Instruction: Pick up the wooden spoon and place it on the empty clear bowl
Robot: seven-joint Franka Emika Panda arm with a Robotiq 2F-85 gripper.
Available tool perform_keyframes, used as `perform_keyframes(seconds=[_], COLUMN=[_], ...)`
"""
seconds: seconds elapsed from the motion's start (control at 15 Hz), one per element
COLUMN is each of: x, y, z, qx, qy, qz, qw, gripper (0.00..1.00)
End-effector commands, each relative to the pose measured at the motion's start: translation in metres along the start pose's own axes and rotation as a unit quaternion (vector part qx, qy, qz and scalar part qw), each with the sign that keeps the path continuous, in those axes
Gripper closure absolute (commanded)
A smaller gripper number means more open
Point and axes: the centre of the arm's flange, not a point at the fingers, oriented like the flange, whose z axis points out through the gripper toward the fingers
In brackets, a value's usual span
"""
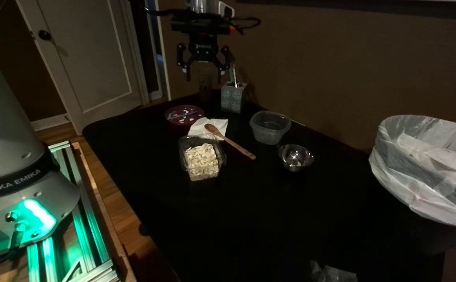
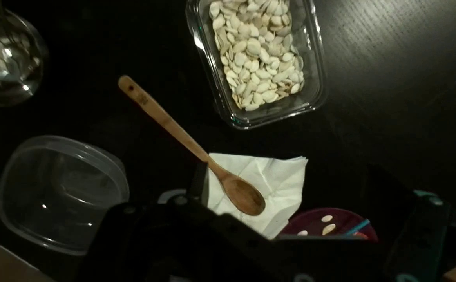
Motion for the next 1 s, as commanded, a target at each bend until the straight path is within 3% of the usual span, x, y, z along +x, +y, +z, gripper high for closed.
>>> perform_keyframes(seconds=[0.0, 0.27, 0.33, 0.53, 0.8, 0.93], x=[0.045, 0.076, 0.053, 0.07, 0.08, 0.091], y=[0.036, 0.037, 0.02, 0.023, 0.038, 0.046], z=[0.06, 0.11, 0.094, 0.115, 0.132, 0.15], qx=[0.06, 0.137, 0.094, 0.125, 0.121, 0.114], qy=[0.024, 0.008, 0.025, 0.011, 0.027, 0.054], qz=[-0.074, -0.14, -0.11, -0.133, -0.15, -0.206], qw=[0.9952, 0.9807, 0.9892, 0.9831, 0.9808, 0.9703], gripper=[0.0, 0.0, 0.0, 0.0, 0.0, 0.0])
